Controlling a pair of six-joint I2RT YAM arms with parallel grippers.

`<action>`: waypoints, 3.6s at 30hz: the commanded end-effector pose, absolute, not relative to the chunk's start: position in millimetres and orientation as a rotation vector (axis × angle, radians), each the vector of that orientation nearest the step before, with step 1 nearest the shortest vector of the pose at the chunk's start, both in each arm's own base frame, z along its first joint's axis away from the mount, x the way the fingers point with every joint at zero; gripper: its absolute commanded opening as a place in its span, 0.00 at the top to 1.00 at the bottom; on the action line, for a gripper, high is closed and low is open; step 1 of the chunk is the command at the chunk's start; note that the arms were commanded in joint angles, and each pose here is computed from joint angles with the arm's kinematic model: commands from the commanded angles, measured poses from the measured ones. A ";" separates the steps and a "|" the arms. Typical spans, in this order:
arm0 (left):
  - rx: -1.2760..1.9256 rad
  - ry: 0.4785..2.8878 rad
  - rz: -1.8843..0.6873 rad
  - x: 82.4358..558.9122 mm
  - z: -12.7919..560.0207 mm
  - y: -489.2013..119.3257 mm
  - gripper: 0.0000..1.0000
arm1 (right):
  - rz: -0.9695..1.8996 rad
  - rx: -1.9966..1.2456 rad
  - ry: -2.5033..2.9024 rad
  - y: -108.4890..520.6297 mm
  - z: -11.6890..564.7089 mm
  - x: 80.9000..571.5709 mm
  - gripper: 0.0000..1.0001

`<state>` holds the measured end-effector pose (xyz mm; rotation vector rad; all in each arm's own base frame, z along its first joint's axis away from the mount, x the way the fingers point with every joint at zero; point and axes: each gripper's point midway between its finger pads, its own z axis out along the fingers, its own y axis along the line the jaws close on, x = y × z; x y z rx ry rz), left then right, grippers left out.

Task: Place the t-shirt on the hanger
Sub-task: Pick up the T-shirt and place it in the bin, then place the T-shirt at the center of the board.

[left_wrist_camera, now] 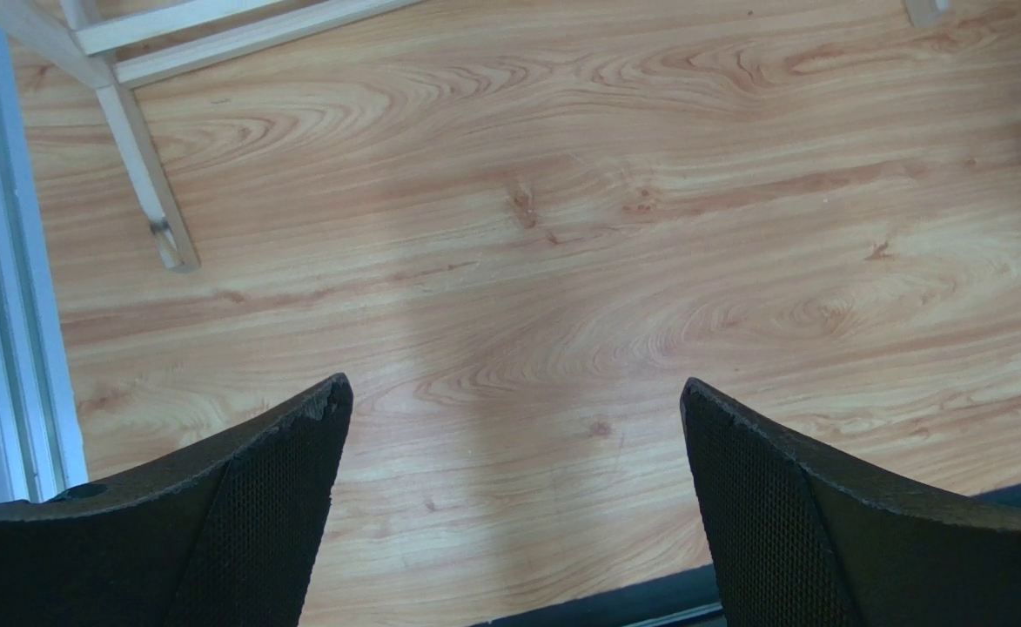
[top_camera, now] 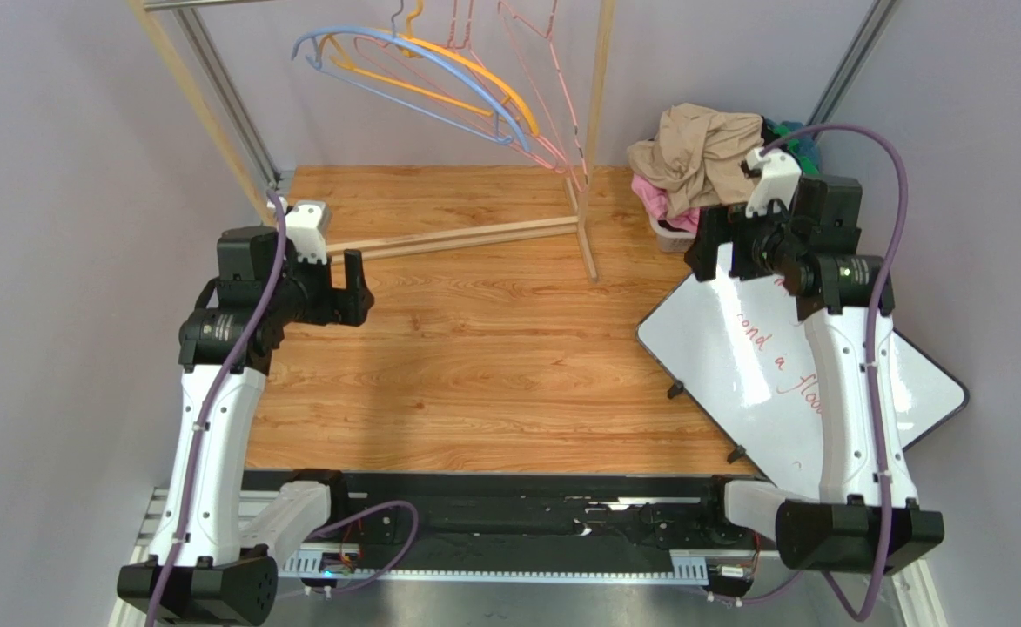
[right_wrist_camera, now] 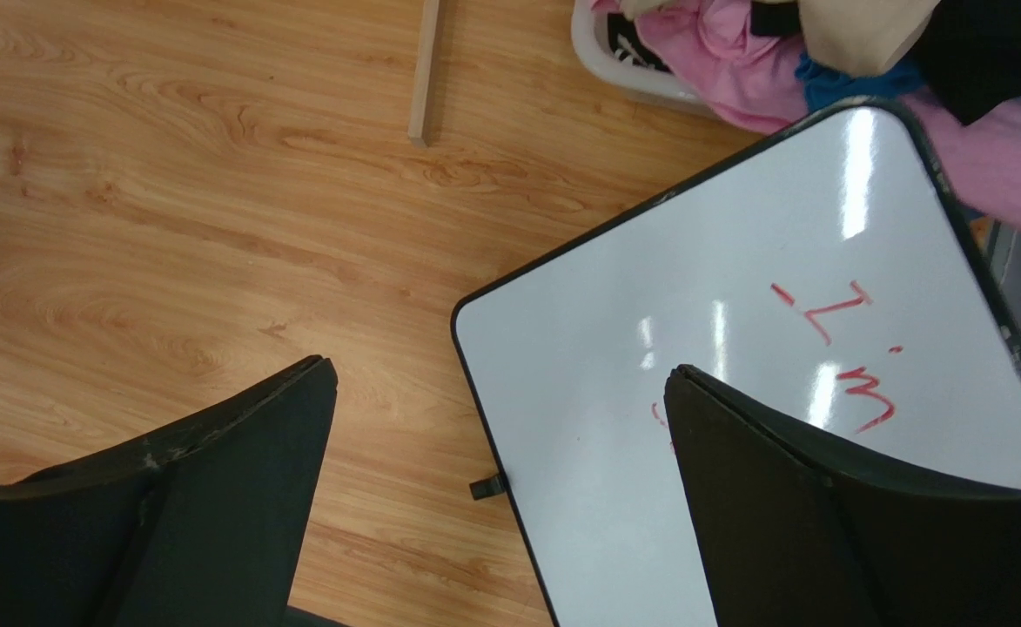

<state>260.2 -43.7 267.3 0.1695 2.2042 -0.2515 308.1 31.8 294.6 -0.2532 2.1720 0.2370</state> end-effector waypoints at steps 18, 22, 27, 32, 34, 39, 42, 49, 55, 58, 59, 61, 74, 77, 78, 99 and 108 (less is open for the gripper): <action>0.135 1.945 -0.377 283.9 307.5 -62.2 0.01 | 0.038 -0.162 1.942 -49.9 355.4 537.8 0.00; 0.145 1.975 -0.364 284.7 294.1 -60.8 0.01 | 0.085 -0.147 1.916 -47.0 341.4 571.8 0.00; 0.158 2.012 -0.348 286.2 276.1 -58.9 0.01 | 0.060 -0.201 1.859 -23.6 347.9 590.1 0.00; 0.172 2.038 -0.345 289.5 266.2 -58.8 0.01 | -0.087 -0.214 1.878 -22.2 322.6 611.3 0.00; 0.185 2.038 -0.346 290.0 265.8 -59.5 0.01 | -0.148 -0.188 1.895 -27.4 313.2 618.2 0.00; 0.213 2.027 -0.317 291.8 268.5 -56.9 0.01 | -0.243 -0.167 1.969 -43.9 266.8 632.4 0.00; 0.236 2.029 -0.312 292.1 267.4 -57.2 0.01 | -0.255 -0.191 2.016 -43.9 243.1 634.8 0.00; 0.247 2.055 -0.319 296.5 259.8 -58.2 0.01 | -0.266 -0.237 2.009 -41.1 262.0 622.9 0.63; 0.241 2.049 -0.322 300.1 267.9 -58.5 0.01 | -0.283 -0.246 1.843 -41.7 355.5 598.5 1.00; 0.224 2.041 -0.318 299.2 274.9 -57.5 0.01 | -0.214 -0.223 1.708 -34.3 420.7 572.8 1.00; 0.219 2.040 -0.321 298.6 276.1 -57.6 0.01 | -0.194 -0.211 1.648 -30.6 451.5 555.6 1.00; 0.211 2.037 -0.337 296.8 280.0 -59.4 0.01 | -0.139 -0.230 1.582 -19.1 480.2 539.0 1.00; 0.153 2.013 -0.420 276.5 307.3 -66.8 0.01 | 0.089 -0.323 1.320 35.1 601.3 369.2 1.00; 0.166 2.035 -0.447 267.0 308.0 -70.6 0.01 | 0.121 -0.342 1.403 40.7 568.0 339.8 1.00; 0.188 2.036 -0.457 263.9 310.7 -72.8 0.01 | 0.125 -0.342 1.423 41.2 559.5 329.9 1.00; 0.687 1.855 -0.759 175.7 293.8 -125.5 0.01 | 0.832 -0.927 1.695 203.5 332.5 207.6 1.00; 0.993 1.832 -0.577 180.2 255.2 -111.0 0.01 | 0.890 -0.799 1.912 199.2 266.3 230.6 0.01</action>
